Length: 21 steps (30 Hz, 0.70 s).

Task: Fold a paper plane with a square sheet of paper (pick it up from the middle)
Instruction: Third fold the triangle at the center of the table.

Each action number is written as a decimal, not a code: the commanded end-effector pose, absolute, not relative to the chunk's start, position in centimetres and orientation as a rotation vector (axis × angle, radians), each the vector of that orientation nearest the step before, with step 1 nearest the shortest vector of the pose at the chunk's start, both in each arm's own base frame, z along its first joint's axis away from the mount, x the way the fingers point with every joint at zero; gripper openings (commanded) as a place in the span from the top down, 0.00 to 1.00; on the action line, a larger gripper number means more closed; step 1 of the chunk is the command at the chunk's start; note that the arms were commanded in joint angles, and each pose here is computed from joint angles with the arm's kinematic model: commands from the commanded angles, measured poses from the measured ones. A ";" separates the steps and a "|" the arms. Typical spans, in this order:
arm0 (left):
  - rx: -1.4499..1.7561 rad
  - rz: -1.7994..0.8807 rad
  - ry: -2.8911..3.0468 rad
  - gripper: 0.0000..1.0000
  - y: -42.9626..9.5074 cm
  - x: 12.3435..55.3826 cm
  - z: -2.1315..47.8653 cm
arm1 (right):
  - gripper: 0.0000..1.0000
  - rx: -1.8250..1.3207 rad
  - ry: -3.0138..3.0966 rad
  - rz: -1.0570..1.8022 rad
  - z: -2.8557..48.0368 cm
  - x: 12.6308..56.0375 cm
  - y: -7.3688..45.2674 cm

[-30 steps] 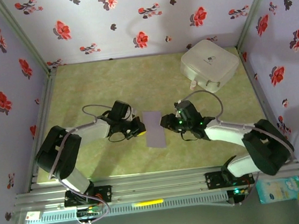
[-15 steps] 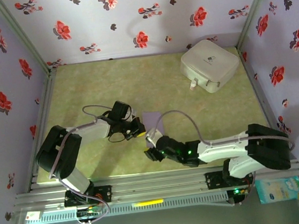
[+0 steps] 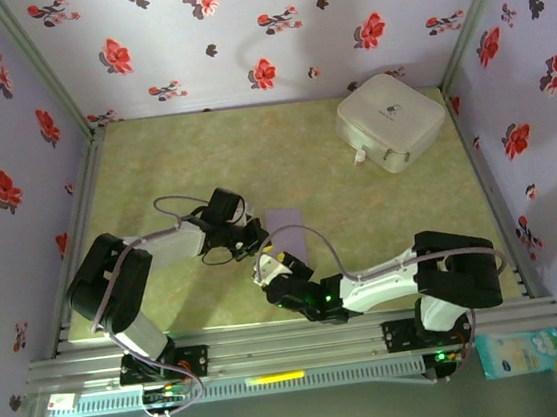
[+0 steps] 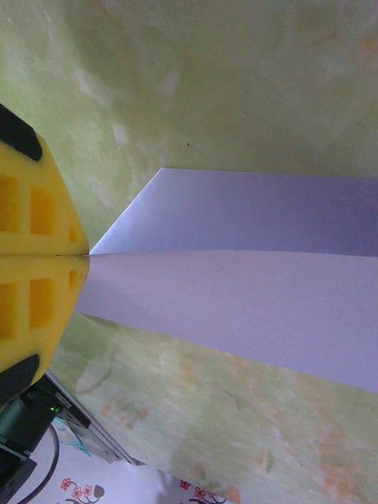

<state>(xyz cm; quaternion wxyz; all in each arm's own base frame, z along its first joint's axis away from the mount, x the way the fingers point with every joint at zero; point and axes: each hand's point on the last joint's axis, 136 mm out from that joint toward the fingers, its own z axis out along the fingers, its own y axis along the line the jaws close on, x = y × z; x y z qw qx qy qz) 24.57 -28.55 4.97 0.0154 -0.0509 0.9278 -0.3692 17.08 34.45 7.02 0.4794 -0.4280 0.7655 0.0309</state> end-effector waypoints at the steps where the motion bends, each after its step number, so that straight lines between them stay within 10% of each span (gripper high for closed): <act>1: -0.169 -1.173 2.890 1.00 -28.7 24.3 5.6 | 0.48 -1.074 1.855 -0.001 6.9 17.2 34.2; 21: -0.185 -1.159 2.887 1.00 -28.8 24.7 5.8 | 0.73 -1.082 1.877 -0.089 6.7 17.3 33.2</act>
